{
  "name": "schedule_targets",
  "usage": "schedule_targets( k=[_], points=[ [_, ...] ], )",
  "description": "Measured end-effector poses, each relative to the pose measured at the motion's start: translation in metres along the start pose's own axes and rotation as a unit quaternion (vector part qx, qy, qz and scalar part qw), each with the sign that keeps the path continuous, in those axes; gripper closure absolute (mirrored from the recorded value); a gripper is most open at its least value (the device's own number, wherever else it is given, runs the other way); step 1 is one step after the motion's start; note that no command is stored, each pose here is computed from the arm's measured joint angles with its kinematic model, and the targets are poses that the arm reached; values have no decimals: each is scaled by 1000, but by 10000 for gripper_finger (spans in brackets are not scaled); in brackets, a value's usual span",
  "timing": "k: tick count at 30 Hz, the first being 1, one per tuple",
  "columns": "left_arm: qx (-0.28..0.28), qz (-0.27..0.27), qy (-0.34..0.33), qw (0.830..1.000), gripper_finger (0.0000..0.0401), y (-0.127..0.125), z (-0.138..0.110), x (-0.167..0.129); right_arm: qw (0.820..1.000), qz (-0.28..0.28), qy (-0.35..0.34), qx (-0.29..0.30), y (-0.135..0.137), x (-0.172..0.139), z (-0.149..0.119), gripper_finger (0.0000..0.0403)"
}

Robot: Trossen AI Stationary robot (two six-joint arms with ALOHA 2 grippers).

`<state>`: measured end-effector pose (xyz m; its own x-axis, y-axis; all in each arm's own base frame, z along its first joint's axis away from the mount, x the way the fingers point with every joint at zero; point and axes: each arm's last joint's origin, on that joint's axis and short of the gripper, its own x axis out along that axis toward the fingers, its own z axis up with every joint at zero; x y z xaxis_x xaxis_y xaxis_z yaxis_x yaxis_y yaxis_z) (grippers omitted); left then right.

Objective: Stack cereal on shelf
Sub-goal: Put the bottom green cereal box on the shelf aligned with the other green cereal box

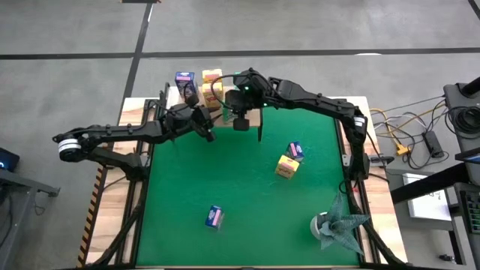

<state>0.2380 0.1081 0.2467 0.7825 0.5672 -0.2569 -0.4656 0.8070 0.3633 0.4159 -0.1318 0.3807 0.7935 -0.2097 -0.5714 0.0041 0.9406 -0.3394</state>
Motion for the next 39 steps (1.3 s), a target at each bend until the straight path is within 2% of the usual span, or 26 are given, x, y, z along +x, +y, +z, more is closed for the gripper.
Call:
schedule_targets(
  k=[13, 17, 24, 31, 39],
  points=[
    [-4, 3, -9, 1000, 313, -3, -2, 10, 999, -28, 31, 8, -1, -1, -4, 394],
    [-7, 8, -15, 1000, 313, -1, 0, 6, 997, -65, 45, 0, -6, -11, 0, 394],
    [-5, 10, -19, 1000, 313, 0, 2, 4, 991, -95, 89, -7, -9, -15, -6, 394],
    [-7, 11, -22, 1000, 313, 0, 3, 4, 988, -86, 129, 6, -8, -15, -15, 394],
    [-14, 12, -25, 999, 313, 0, 3, 4, 986, -83, 140, 22, -6, -20, -15, 394]
  ],
)
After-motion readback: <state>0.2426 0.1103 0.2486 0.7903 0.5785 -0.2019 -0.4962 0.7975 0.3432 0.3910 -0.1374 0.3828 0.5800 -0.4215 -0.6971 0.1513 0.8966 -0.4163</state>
